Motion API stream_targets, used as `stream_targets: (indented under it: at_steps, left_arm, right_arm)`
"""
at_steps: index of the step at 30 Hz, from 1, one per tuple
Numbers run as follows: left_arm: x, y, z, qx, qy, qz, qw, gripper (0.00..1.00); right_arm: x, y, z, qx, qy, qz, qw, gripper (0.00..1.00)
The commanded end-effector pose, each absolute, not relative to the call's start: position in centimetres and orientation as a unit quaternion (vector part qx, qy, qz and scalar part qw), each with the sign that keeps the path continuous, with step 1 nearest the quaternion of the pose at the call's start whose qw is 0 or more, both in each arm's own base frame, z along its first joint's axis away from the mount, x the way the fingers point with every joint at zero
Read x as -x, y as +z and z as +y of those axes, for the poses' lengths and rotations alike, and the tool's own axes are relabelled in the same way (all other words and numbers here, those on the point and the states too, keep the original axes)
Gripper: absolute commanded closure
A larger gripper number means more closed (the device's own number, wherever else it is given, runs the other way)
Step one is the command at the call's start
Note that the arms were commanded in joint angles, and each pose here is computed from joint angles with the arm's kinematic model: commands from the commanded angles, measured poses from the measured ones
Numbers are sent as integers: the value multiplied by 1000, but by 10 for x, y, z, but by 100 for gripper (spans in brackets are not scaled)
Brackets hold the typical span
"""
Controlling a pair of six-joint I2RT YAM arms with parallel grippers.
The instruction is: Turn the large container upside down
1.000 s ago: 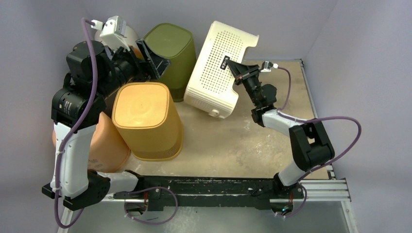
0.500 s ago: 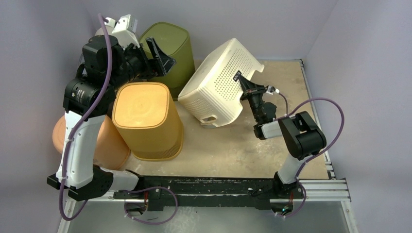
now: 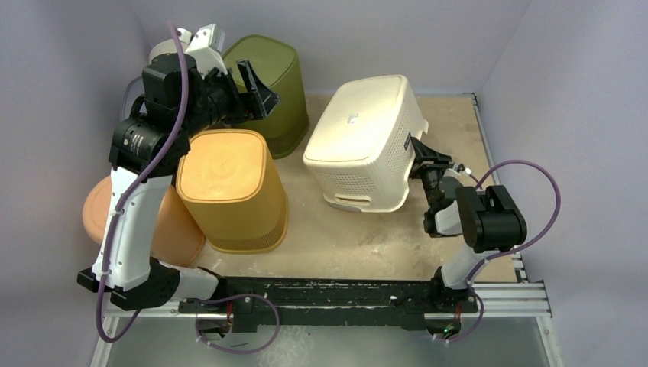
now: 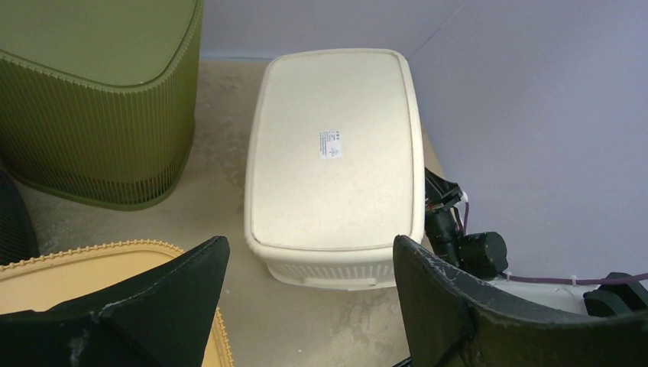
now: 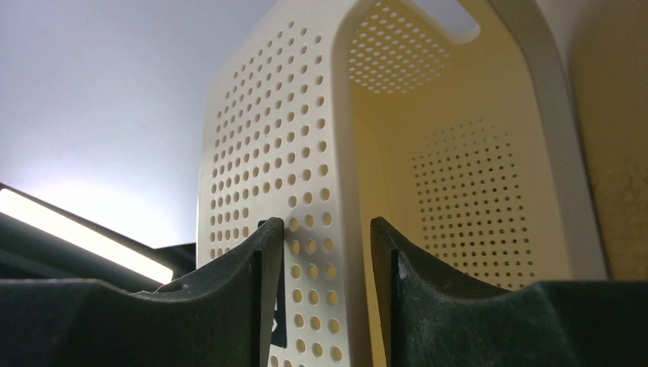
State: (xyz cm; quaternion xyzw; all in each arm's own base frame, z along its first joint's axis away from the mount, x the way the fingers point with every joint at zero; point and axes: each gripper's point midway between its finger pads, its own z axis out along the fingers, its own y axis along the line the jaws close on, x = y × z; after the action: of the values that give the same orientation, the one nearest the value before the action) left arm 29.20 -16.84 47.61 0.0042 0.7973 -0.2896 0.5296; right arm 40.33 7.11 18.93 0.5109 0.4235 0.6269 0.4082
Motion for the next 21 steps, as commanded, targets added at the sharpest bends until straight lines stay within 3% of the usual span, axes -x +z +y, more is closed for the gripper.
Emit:
stream_targets:
  at_steps: [1,21]
  left_arm:
    - [-298,477,-175,-18,-295,791,535,24]
    - [-309,460,-180,-7,-292,802,521,24]
  right_arm:
    - [-366,271,71,-359,712,356,488,51]
    - [-392,204,47,-370,649,447,492,51]
